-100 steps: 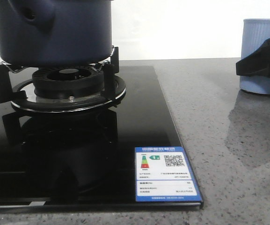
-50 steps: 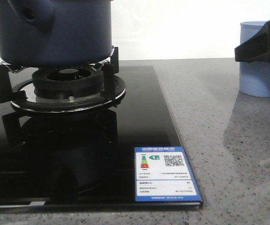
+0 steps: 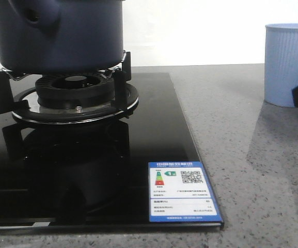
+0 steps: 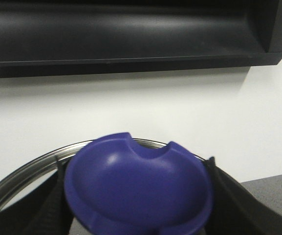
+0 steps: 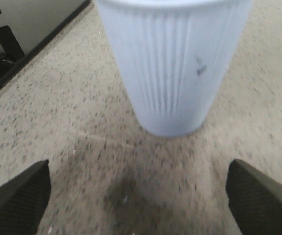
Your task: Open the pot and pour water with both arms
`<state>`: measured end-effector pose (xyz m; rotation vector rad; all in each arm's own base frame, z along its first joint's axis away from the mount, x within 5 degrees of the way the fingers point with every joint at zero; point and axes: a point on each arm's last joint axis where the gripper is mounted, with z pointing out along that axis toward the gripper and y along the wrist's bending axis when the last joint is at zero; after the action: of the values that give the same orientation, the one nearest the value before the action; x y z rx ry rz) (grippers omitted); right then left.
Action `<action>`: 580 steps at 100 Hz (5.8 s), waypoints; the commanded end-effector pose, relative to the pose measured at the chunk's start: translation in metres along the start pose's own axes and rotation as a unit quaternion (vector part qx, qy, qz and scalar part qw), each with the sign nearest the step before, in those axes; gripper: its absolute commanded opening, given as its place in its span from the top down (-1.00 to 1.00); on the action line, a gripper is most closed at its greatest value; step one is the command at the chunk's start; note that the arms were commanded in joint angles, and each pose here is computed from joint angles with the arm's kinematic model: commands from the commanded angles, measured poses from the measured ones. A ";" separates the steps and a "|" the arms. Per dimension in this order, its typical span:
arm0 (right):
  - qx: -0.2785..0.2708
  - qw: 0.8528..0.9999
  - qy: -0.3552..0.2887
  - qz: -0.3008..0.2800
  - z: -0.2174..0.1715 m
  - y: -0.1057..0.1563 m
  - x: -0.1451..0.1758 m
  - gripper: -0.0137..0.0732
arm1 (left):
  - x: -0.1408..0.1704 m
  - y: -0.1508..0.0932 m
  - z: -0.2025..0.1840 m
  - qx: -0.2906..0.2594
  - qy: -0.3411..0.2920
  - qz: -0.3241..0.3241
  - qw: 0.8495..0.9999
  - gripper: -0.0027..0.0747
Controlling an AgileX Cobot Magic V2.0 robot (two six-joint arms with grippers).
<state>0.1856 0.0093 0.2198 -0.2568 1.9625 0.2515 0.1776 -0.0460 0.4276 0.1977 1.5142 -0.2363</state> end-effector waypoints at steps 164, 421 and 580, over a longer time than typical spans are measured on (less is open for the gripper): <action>0.002 0.994 -0.108 -0.002 -0.055 0.026 -0.009 -0.83 | 0.064 -0.072 0.103 0.078 0.029 -0.008 0.997 -0.03; -0.056 0.929 -0.357 -0.073 -0.139 0.061 -0.117 0.80 | 0.000 0.001 -0.112 -0.037 -0.167 0.036 0.985 0.97; 0.045 0.959 -0.279 -0.022 -0.117 0.048 -0.007 0.80 | 0.120 0.002 -0.152 -0.047 -0.146 0.040 0.987 0.97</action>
<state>0.0718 0.0217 0.2656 -0.1580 1.4264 0.1703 0.0372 -0.0092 0.2941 0.1669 1.2794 -0.1651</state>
